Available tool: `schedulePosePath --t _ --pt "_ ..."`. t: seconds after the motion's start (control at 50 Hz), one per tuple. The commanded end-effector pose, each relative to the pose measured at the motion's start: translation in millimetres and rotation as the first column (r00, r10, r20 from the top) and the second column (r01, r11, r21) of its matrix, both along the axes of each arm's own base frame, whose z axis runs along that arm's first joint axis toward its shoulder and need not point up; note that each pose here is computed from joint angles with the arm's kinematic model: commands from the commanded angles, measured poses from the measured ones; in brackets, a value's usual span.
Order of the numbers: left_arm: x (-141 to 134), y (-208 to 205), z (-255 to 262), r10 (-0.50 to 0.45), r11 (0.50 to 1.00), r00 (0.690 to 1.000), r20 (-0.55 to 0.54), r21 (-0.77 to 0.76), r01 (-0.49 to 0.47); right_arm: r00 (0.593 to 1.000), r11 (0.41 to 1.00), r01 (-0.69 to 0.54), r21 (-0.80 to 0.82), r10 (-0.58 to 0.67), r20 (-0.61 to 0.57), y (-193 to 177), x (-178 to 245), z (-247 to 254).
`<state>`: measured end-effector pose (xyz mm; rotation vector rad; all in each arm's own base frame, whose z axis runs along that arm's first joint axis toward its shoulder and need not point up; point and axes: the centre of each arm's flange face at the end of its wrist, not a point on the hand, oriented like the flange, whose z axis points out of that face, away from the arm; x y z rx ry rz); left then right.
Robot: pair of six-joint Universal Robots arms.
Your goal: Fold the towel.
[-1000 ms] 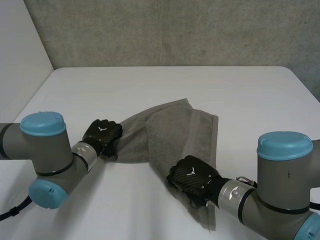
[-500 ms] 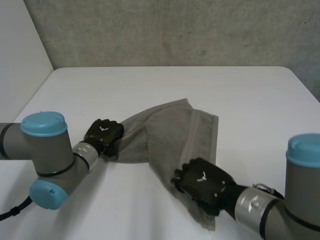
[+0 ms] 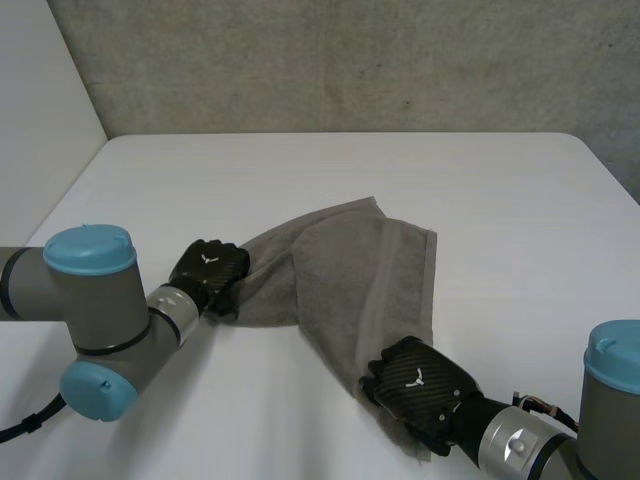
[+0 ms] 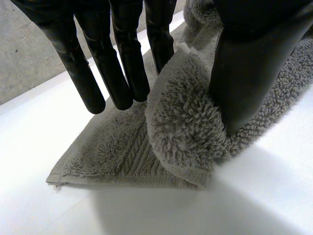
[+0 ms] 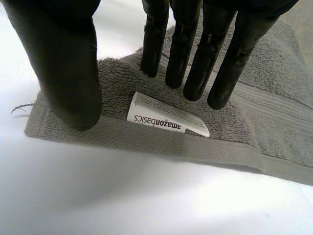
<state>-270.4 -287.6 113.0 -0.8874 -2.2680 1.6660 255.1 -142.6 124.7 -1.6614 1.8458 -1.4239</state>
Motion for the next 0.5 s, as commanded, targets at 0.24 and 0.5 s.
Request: schedulePosePath --t 0.24,0.5 --pt "0.0 0.4 0.2 0.0 1.0 1.0 -0.001 0.001 0.0 1.0 1.0 -0.007 0.01 0.007 -0.004 1.4 1.3 -3.4" --pt "-0.6 1.1 10.3 0.001 1.0 1.0 -0.02 -0.009 -0.001 1.0 1.0 -0.006 0.006 0.006 0.004 -0.6 3.0 -1.3"
